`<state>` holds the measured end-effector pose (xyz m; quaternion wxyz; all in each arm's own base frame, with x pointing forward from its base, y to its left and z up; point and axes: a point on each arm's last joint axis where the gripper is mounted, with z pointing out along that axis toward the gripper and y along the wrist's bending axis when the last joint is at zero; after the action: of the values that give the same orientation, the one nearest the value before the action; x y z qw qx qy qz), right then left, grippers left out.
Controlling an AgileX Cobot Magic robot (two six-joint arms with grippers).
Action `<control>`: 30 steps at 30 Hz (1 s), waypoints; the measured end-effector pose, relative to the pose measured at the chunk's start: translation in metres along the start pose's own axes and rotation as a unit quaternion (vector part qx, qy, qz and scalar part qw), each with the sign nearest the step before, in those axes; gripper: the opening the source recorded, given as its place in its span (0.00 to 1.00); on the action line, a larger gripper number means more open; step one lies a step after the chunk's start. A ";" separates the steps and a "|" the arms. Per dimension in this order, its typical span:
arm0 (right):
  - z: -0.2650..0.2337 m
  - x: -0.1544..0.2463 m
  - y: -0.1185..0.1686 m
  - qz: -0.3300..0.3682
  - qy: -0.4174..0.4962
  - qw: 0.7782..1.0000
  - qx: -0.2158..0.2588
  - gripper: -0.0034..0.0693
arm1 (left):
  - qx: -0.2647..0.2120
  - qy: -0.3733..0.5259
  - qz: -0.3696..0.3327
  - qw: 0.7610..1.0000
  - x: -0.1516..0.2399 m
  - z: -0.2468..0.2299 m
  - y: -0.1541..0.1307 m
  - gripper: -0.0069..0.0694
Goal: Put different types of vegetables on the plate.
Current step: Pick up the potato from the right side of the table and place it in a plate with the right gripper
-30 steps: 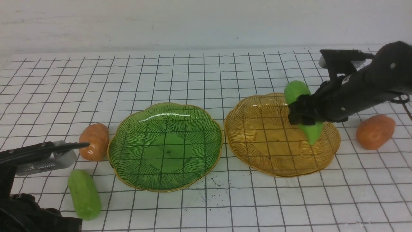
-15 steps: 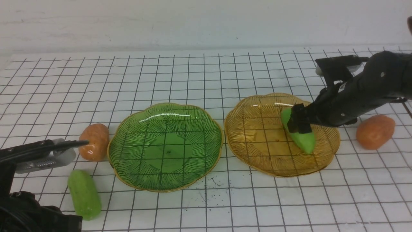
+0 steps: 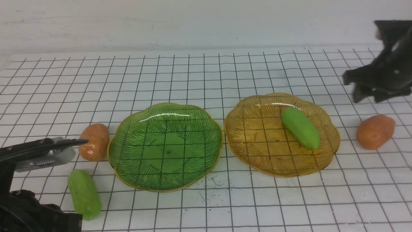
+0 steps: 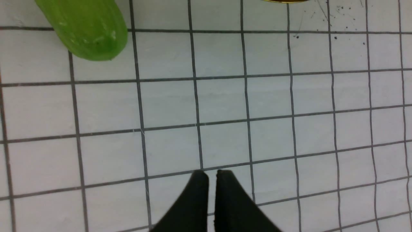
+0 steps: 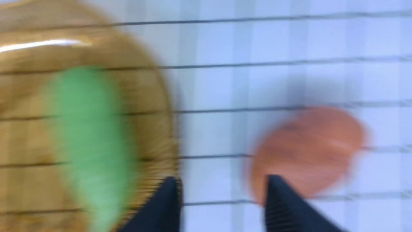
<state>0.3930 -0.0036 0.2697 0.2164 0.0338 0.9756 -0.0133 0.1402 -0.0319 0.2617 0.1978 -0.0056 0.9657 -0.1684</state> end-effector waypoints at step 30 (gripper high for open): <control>0.103 0.008 -0.037 0.350 0.033 0.932 0.087 1.00 | -0.003 -0.028 0.000 1.000 -0.005 0.000 0.001 0.11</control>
<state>0.4270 -0.0443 0.1734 0.1714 0.3918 0.9037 -0.0202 0.1449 -0.0309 0.2636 0.2248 -0.0105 0.9603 -0.1650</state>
